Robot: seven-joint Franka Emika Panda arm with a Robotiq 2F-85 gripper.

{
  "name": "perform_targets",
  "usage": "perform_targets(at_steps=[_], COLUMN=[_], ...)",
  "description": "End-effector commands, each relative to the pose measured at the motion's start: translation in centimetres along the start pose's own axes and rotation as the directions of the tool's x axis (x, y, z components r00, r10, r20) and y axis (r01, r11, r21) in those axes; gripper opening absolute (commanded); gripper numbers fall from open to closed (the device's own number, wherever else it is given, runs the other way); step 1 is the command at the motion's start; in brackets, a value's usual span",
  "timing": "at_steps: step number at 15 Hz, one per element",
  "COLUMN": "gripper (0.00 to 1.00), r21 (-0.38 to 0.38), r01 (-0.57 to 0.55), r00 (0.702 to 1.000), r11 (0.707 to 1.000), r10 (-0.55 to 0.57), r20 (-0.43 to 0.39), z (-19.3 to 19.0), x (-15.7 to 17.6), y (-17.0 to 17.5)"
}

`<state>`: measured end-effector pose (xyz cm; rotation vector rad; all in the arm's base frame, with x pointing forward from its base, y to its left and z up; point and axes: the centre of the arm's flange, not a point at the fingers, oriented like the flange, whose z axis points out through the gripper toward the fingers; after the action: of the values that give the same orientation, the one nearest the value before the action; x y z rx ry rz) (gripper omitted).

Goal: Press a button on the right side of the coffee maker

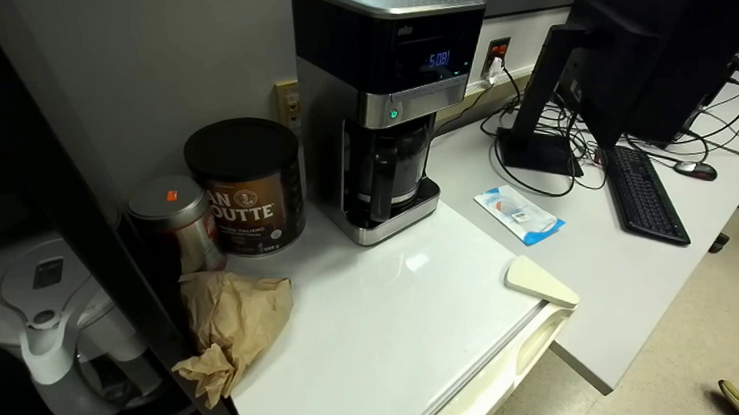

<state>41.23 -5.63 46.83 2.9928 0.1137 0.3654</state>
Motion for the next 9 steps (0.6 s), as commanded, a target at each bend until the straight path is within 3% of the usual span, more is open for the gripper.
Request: perform_targets(at_steps=[1,9], gripper=[1.00,1.00], r21=[-0.067,-0.180], r01=[0.076,0.205], r00=[0.994,0.942], r11=[0.995,0.962], r10=[-0.081,-0.244], r20=[-0.076,-0.229], z=[3.2,8.6], x=[1.8,4.7], y=[0.8,1.1])
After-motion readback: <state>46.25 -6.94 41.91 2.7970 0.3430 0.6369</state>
